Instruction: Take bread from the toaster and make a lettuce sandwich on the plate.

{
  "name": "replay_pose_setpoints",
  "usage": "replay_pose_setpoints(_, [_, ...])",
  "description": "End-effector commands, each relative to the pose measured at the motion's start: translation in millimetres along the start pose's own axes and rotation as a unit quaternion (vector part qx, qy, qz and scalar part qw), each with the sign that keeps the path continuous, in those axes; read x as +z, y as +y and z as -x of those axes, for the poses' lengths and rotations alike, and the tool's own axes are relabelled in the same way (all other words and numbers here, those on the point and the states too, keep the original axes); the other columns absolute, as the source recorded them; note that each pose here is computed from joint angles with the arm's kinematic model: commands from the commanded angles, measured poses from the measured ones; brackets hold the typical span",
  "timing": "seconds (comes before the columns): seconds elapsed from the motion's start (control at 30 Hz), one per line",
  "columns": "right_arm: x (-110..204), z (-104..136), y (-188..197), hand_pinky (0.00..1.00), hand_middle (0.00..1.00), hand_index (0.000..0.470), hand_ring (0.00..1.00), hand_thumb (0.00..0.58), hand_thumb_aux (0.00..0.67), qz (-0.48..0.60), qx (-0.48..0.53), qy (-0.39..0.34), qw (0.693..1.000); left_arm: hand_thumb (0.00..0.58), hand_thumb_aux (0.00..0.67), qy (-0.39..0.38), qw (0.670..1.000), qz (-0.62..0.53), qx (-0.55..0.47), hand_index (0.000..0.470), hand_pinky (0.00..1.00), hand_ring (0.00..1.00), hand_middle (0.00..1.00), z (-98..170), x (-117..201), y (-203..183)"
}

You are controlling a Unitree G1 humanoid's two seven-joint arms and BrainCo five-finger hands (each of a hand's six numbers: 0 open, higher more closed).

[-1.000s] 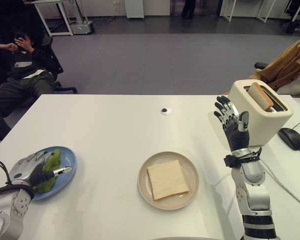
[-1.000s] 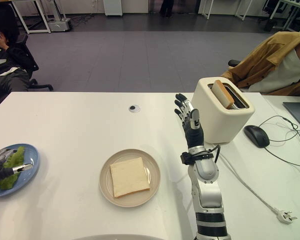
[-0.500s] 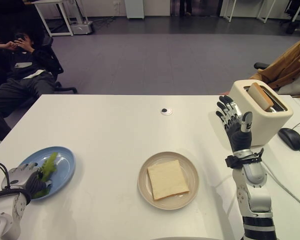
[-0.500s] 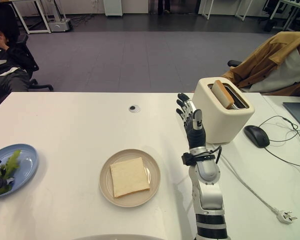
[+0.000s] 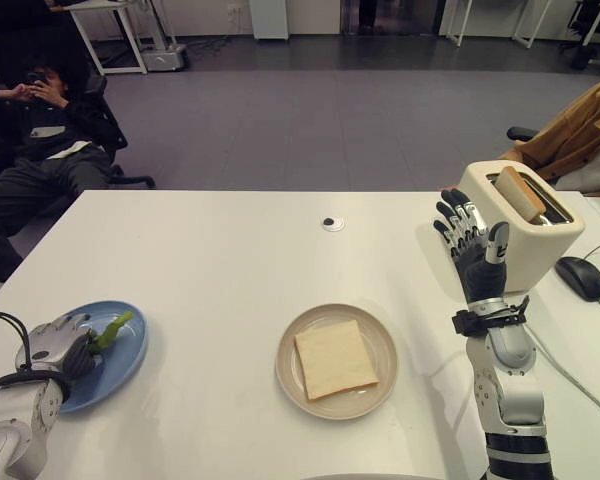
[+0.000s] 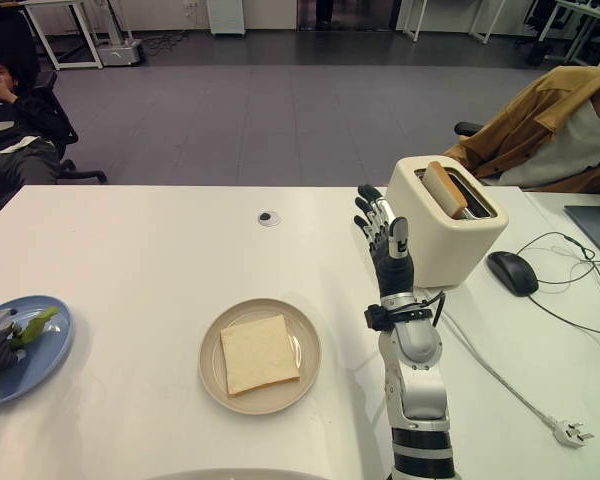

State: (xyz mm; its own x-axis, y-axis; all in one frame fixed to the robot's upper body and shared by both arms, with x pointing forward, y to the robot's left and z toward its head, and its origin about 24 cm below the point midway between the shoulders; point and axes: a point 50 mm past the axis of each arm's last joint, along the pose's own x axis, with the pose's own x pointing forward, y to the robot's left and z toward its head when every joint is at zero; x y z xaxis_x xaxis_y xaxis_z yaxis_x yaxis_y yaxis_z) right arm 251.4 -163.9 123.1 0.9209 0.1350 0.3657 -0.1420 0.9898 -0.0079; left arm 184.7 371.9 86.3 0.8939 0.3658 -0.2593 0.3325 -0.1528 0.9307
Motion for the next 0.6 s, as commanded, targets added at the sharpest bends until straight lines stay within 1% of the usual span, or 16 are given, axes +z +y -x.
replay_pose_setpoints(0.03, [-1.8,-2.1,0.8,0.00,0.00,0.000,0.00,0.000,0.000,-0.007,0.000,0.006,1.000,0.580,0.670,-0.026,0.998,0.005,0.059,0.470,0.00,0.00,0.00,3.5,11.4,28.5])
replay_pose_setpoints(0.1, [-2.4,-2.9,1.2,0.00,0.00,0.000,0.00,0.000,0.000,-0.008,0.000,0.006,1.000,0.580,0.670,-0.058,0.994,0.009,0.091,0.470,0.00,0.00,0.00,7.6,26.9,45.5])
replay_pose_setpoints(0.2, [-3.3,-3.8,1.1,0.00,0.00,0.000,0.00,0.000,0.000,-0.008,0.000,0.007,1.000,0.580,0.670,-0.128,0.983,0.019,0.127,0.470,0.00,0.00,0.00,14.8,61.3,65.9])
replay_pose_setpoints(0.3, [-4.0,-5.1,0.6,0.00,0.00,0.000,0.00,0.000,0.000,-0.008,-0.001,0.008,1.000,0.580,0.670,-0.220,0.964,0.024,0.146,0.470,0.00,0.00,0.00,22.8,106.8,78.8])
replay_pose_setpoints(0.37, [-4.4,-5.5,-0.2,0.00,0.00,0.000,0.00,0.000,0.000,-0.009,-0.003,0.008,1.000,0.580,0.670,-0.298,0.942,0.016,0.152,0.470,0.00,0.00,0.00,30.7,146.9,83.4])
replay_pose_setpoints(0.47, [-4.6,-6.1,-0.4,0.00,0.00,0.000,0.00,0.000,0.000,-0.010,-0.004,0.008,1.000,0.580,0.670,-0.406,0.900,-0.027,0.155,0.470,0.00,0.00,0.00,43.1,209.8,85.4])
replay_pose_setpoints(0.53, [-4.1,-6.3,0.1,0.00,0.00,0.000,0.00,0.000,0.000,-0.011,-0.002,0.007,1.000,0.580,0.670,-0.452,0.878,-0.053,0.149,0.470,0.00,0.00,0.00,53.6,237.0,81.8])
replay_pose_setpoints(0.6, [-3.4,-5.8,-0.3,0.00,0.00,0.000,0.00,0.000,0.000,-0.011,-0.003,0.007,1.000,0.580,0.670,-0.480,0.862,-0.077,0.142,0.470,0.00,0.00,0.00,61.1,254.4,76.9])
